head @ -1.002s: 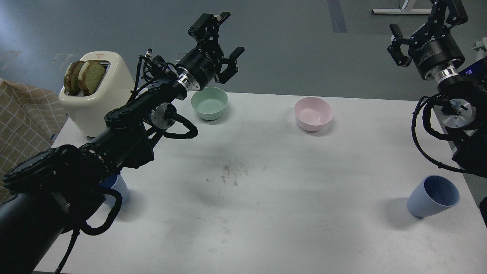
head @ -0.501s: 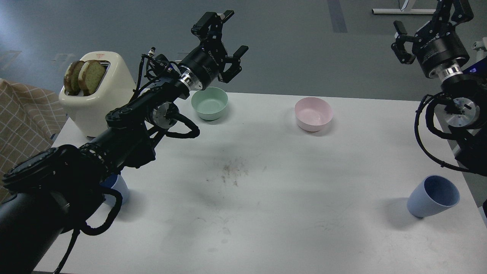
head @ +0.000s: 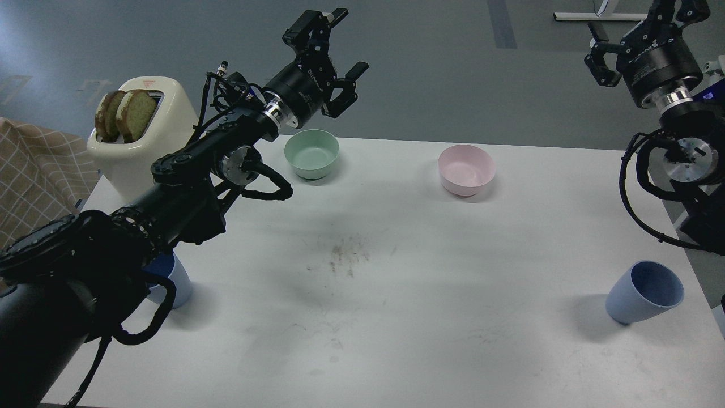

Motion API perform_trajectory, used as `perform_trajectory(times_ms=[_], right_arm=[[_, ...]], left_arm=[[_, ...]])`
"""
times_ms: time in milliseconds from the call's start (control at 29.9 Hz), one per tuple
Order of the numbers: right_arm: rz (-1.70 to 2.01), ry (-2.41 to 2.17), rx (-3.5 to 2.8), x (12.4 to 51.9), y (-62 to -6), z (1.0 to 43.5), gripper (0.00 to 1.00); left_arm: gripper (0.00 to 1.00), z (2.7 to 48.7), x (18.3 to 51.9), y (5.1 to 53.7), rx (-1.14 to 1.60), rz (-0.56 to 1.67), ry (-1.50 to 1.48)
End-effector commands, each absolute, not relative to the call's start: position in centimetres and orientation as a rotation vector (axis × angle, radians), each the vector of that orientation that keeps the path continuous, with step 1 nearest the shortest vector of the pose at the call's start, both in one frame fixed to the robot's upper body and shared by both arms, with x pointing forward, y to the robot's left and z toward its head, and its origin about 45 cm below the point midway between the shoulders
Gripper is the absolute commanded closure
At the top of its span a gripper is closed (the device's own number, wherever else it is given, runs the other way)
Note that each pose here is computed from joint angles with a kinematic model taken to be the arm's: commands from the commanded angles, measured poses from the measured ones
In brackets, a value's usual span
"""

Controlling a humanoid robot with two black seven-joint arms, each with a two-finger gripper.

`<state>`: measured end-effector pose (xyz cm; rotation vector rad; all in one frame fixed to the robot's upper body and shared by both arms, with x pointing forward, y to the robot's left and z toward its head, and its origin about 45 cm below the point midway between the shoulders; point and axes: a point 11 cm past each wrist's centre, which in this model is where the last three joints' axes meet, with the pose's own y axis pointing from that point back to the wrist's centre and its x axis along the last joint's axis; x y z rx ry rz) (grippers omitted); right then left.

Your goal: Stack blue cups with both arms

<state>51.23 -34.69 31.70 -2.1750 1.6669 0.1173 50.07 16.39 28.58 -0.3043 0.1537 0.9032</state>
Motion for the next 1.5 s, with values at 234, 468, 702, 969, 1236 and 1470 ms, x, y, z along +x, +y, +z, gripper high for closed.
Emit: perform_trajectory(times_ms=[234, 468, 702, 969, 1236, 1470], right_arm=[[0.107, 1.709, -2.165, 50.8, -36.4, 31.4, 0.00], [0.097, 1.742, -2.154, 50.3, -38.0, 31.2, 0.00], [0.097, 1.766, -2.150, 49.9, -38.9, 30.9, 0.00], [0.104, 1.746, -2.160, 49.9, -38.4, 30.9, 0.00], [0.114, 1.747, -2.164, 49.6, -38.6, 30.5, 0.00], [0.113, 1.750, -2.164, 49.5, -38.8, 30.4, 0.00]], left_arm=[[0.02, 36.9, 47.0, 19.6, 0.061, 0.635, -0.410], [0.02, 40.1, 40.0, 25.4, 0.521, 0.393, -0.925], [0.02, 39.1, 33.8, 33.9, 0.881, 0.322, -0.994], [0.03, 33.3, 29.1, 42.5, 1.242, 0.164, -0.869], [0.03, 28.8, 26.7, 44.6, 1.292, 0.102, -0.759], [0.03, 26.8, 27.7, 45.0, 1.288, 0.114, -0.725]])
